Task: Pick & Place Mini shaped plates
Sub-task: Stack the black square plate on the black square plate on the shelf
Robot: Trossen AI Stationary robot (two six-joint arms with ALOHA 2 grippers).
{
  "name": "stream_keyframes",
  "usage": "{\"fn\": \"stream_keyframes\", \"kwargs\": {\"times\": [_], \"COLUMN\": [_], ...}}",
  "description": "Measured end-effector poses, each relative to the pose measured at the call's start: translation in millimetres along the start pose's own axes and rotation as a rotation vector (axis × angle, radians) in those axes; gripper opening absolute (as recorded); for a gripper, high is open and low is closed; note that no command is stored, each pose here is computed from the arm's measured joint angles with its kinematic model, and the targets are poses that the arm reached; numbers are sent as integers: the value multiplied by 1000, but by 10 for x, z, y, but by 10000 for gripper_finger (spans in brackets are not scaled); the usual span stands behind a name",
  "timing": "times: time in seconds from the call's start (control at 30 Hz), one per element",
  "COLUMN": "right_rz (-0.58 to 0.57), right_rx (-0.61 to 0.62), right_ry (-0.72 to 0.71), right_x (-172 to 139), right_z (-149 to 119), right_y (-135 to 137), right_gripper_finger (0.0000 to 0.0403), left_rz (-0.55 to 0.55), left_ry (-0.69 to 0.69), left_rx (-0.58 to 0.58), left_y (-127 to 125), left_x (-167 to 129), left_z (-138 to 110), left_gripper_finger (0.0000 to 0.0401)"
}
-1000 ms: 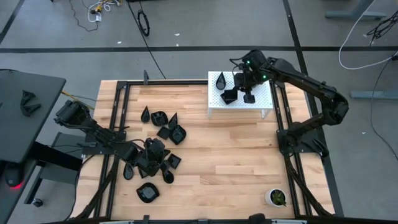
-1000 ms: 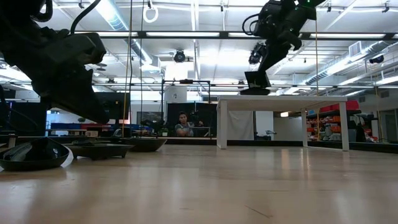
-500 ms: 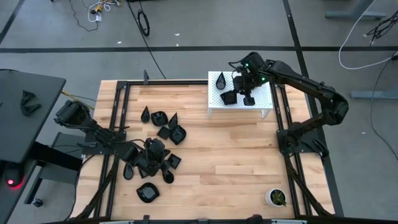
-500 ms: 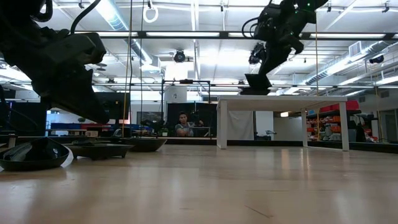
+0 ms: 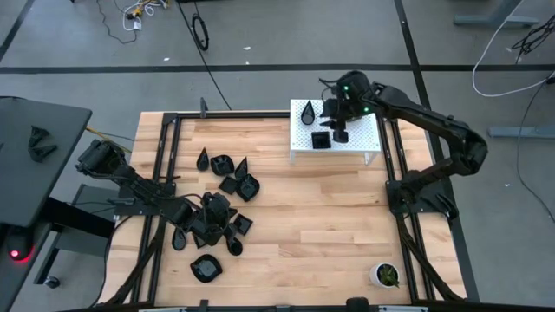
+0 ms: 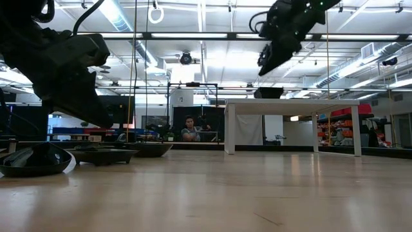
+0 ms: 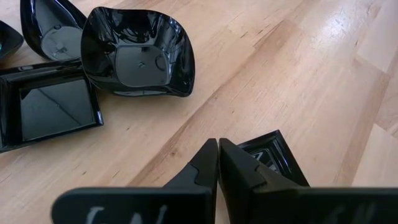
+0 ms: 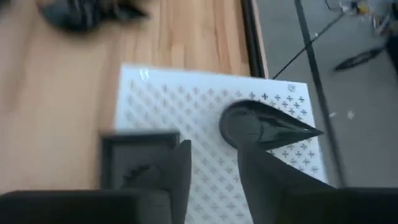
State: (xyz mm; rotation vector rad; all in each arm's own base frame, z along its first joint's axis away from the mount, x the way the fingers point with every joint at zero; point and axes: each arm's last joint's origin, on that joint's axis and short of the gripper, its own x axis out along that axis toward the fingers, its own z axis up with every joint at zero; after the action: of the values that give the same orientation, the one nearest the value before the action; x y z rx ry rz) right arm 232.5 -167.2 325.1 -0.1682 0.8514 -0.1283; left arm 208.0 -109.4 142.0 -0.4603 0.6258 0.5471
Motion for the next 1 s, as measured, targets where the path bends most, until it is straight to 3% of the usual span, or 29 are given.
{"fn": "stream_keyframes", "kwargs": {"times": [0.1, 0.2, 0.43, 0.67, 1.0], "right_rz": [43, 102, 23, -97, -117], "right_rx": [52, -42, -158, -156, -131], "right_ry": [-16, 52, 182, 252, 238], "right_x": [-18, 37, 283, 445, 473], "right_z": [106, 181, 103, -80, -114], "right_y": [179, 479, 874, 865, 798], "right_gripper_finger": [148, 154, 181, 177, 124], "left_rz": [0, 1, 1, 1, 4], "left_ry": [0, -1, 0, -2, -7], "left_rx": [1, 1, 1, 22, 27], "left_y": [0, 1, 1, 1, 2], "left_x": [0, 1, 1, 1, 1], "left_z": [1, 1, 1, 2, 3], "left_gripper_finger": [18, 18, 18, 18, 18]}}
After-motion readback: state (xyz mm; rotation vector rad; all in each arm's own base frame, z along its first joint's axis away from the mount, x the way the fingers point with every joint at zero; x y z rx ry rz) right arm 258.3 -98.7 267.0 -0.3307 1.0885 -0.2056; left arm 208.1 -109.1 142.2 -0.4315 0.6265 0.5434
